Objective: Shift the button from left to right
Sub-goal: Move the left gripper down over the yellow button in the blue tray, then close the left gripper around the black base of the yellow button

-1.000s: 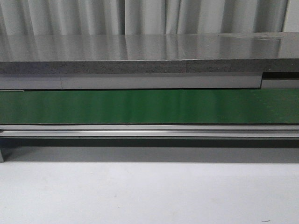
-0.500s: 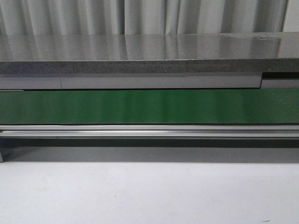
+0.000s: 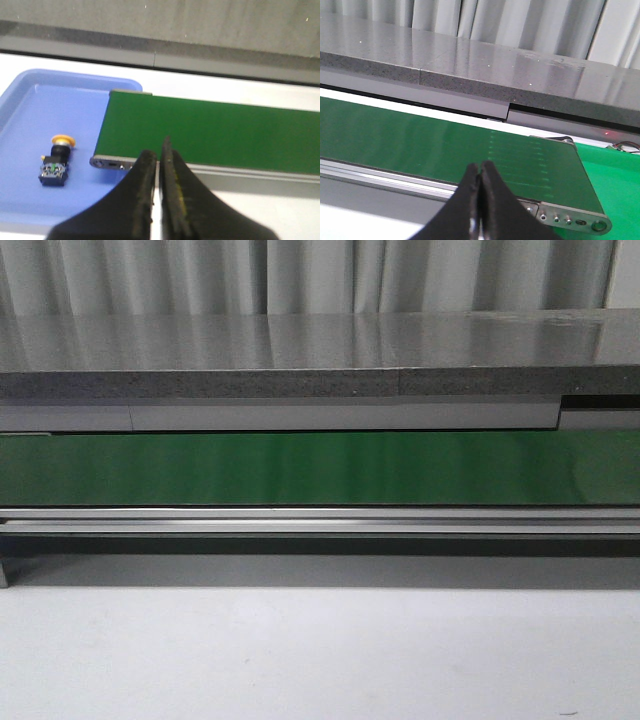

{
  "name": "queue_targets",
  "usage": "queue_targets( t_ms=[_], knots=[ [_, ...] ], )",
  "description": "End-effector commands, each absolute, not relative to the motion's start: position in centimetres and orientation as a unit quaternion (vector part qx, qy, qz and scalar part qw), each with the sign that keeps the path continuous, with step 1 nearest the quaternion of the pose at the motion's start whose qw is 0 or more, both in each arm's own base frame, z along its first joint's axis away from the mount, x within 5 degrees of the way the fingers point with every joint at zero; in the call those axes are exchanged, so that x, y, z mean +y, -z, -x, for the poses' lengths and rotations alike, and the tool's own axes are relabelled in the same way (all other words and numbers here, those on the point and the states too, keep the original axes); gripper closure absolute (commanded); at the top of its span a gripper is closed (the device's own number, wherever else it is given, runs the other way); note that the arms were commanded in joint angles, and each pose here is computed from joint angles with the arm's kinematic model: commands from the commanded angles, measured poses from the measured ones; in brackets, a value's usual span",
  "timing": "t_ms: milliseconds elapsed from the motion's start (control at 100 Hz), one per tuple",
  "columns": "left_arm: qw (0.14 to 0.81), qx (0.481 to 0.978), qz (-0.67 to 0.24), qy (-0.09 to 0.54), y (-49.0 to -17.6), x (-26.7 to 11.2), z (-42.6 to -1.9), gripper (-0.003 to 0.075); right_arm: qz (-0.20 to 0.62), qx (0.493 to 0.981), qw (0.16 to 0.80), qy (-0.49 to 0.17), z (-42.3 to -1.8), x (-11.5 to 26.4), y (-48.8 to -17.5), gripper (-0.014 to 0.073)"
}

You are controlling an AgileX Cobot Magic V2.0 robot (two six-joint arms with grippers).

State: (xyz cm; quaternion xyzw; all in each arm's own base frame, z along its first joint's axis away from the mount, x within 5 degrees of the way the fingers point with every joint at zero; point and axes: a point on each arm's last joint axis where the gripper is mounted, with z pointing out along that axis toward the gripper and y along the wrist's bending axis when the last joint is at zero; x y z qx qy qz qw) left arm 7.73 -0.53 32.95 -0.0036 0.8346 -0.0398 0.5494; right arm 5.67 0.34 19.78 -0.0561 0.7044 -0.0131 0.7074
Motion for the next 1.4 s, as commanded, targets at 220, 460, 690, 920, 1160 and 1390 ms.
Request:
queue_targets(
  t_ms=[220, 460, 690, 920, 1160, 1390],
  knots=[
    [0.501, 0.862, 0.017, 0.075, -33.8, -1.2, -10.5, 0.0715, 0.056, 0.673, 0.737, 0.016, -5.5, 0.3, -20.5, 0.0663],
    [0.495, 0.867, 0.007, 0.063, -33.6, -1.2, -11.0, 0.0714, 0.056, 0.673, 0.737, 0.016, -5.5, 0.3, -20.5, 0.0663],
    [0.488, 0.871, -0.047, 0.029, -33.4, -1.1, -10.9, 0.0465, 0.056, 0.673, 0.737, 0.016, -5.5, 0.3, -20.5, 0.0663],
    [0.494, 0.868, -0.047, 0.029, -33.5, -1.1, -11.0, 0.0059, 0.056, 0.673, 0.737, 0.016, -5.5, 0.3, -20.5, 0.0663],
    [0.489, 0.871, -0.047, 0.029, -34.1, -1.1, -11.1, 0.0057, 0.056, 0.673, 0.737, 0.016, -5.5, 0.3, -20.5, 0.0663],
    [0.450, 0.893, -0.013, -0.025, -35.2, 0.2, -13.6, 0.0057, 0.056, 0.673, 0.737, 0.016, -5.5, 0.3, -20.5, 0.0663]
  ],
)
